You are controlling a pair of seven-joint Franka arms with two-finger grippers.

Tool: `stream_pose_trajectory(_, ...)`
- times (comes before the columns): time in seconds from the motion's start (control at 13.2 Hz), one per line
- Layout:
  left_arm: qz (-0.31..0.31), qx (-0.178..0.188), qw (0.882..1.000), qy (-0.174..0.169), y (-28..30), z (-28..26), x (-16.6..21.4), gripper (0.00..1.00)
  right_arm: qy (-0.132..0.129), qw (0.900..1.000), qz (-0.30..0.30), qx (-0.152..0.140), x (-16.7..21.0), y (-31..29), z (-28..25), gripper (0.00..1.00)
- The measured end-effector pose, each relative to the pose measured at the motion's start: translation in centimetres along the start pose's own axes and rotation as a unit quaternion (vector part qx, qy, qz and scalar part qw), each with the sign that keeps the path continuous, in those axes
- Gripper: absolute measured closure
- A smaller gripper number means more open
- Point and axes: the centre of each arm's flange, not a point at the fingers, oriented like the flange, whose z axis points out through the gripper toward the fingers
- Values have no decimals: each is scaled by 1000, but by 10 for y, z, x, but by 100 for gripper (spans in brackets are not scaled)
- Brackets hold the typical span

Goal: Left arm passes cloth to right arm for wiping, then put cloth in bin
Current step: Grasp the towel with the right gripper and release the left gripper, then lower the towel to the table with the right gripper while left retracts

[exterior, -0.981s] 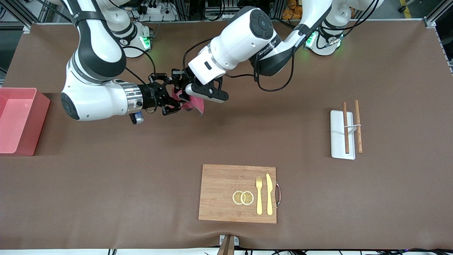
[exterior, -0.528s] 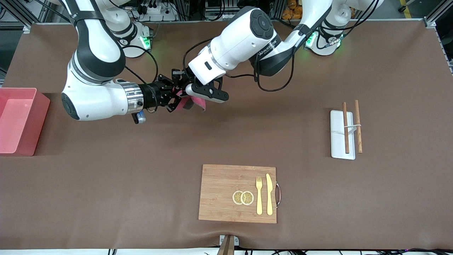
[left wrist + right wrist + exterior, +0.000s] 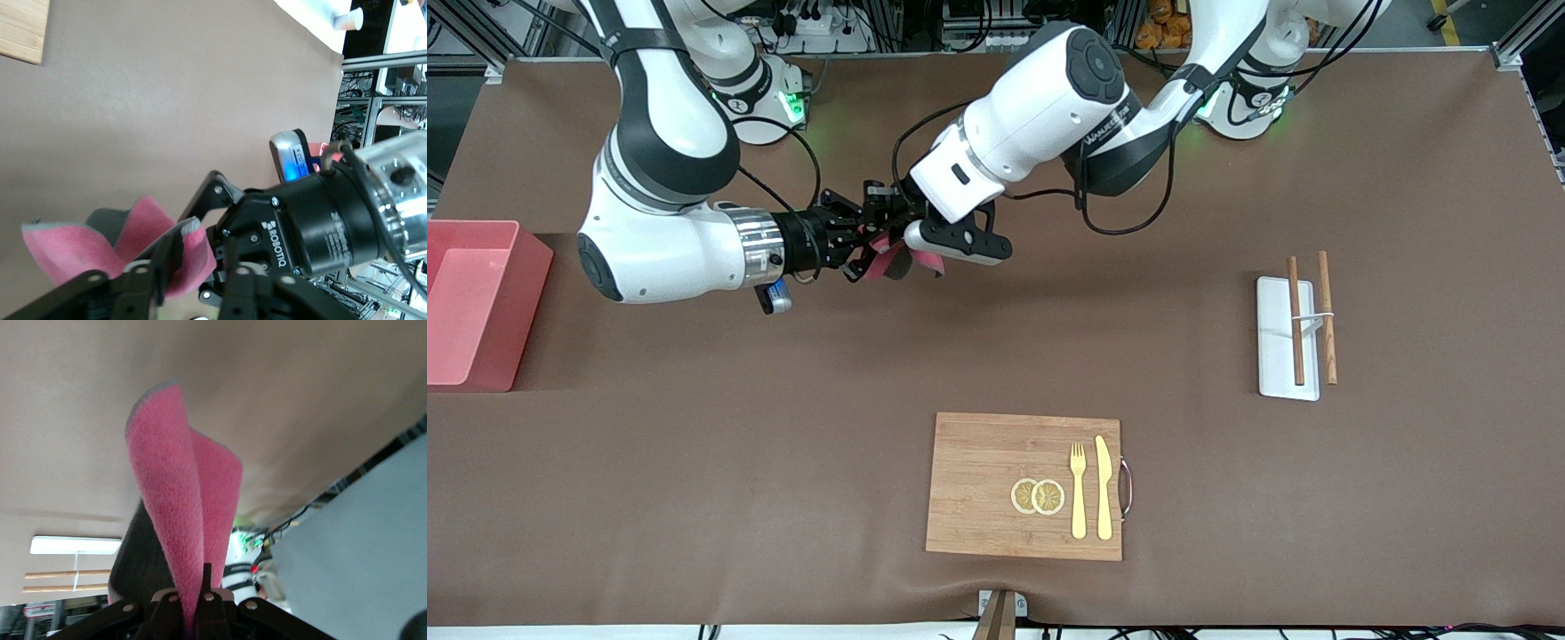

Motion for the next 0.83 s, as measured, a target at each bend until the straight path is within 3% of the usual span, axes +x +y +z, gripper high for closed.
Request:
stream_pose_trajectory(0.15,-11,-1,1000,18,-10,-13,24,34,60,996,-67,-4,7,-1,-6,98)
stream_pose_trajectory(0.3,-16,15,998,56,-32,-43,68,14,125,982,-143,-19,14,-2,-7,98)
stream_pose_trajectory(0.38,-15,36,997,70,-46,-56,87,3,145,975,-165,-16,15,-5,-5,98)
stream_pose_trajectory(0.53,-8,89,993,82,-72,-73,112,0,171,966,-192,-8,19,-16,10,98)
stream_pose_trajectory(0.83,-17,183,980,74,-120,-95,143,0,230,947,-222,-8,49,-51,81,98)
